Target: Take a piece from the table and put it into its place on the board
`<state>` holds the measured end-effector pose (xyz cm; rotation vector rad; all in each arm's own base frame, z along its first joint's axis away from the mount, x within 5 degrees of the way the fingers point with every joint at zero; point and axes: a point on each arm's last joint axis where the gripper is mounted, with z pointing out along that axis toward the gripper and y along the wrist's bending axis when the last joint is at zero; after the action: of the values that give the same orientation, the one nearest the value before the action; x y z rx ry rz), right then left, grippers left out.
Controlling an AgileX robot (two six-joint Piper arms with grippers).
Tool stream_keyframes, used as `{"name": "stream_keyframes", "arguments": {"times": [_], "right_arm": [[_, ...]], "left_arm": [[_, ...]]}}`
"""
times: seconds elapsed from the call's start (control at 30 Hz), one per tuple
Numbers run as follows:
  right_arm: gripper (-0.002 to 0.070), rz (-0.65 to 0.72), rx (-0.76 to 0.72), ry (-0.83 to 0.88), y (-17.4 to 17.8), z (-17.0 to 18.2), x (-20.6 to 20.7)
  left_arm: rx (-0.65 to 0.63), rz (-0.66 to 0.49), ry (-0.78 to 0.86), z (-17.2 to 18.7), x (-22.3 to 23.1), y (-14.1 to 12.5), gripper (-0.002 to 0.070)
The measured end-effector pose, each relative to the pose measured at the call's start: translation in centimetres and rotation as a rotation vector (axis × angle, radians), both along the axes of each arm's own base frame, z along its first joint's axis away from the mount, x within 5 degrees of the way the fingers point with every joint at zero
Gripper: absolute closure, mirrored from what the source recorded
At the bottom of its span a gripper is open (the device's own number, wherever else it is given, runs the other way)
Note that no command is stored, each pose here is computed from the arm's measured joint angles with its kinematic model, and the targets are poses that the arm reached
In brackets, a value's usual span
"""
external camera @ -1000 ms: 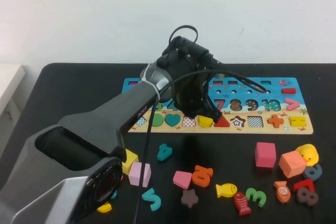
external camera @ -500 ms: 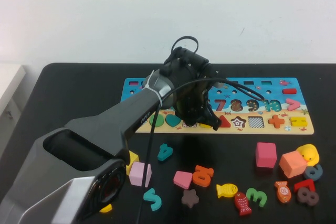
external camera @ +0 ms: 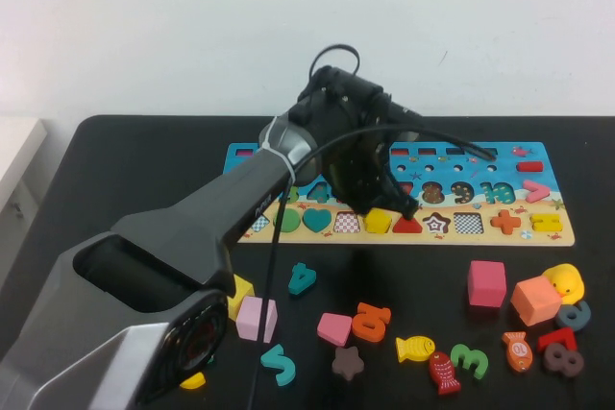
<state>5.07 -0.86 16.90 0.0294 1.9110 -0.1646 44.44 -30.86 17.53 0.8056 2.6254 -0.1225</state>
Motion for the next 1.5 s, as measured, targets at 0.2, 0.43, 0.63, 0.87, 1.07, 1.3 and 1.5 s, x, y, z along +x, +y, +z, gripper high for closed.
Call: {"name": "stream_keyframes", "arguments": {"times": [0.2,0.43,0.63,0.87,1.07,1.3,1.5], "right_arm": [[0.0657,0.000,0.000,0.000,0.0,0.0,0.0],[0.0658,0.000,0.000,0.000,0.0,0.0,0.0],[0.0657,0.000,0.000,0.000,0.0,0.0,0.0],[0.0657,0.000,0.000,0.000,0.0,0.0,0.0],[0.0657,0.000,0.000,0.000,0.0,0.0,0.0],[0.0658,0.000,0.000,0.000,0.0,0.0,0.0],[0.0657,0.000,0.000,0.000,0.0,0.0,0.0]], "left_arm": [[-0.075,-0.021,0.034,0.7,-0.4,-0.6,0.0675],[-0.065,-0.033,0.051,0.5,-0.6,-0.6,0.0675],[-0.027,-0.036,0.115,-0.9,-0.9,-0.5,0.0675],[-0.024,-0.038,0.136,-1.8,-0.9,-0.6,0.0675],[-0.053,-0.037,0.141,-1.6,-1.0,-0.8,0.0675],[-0.055,-0.041,0.091,0.2,-0.8,-0.7,0.0675],[-0.001,-0.065,-0.122,8.5,-0.7,0.8,0.0675]]}}
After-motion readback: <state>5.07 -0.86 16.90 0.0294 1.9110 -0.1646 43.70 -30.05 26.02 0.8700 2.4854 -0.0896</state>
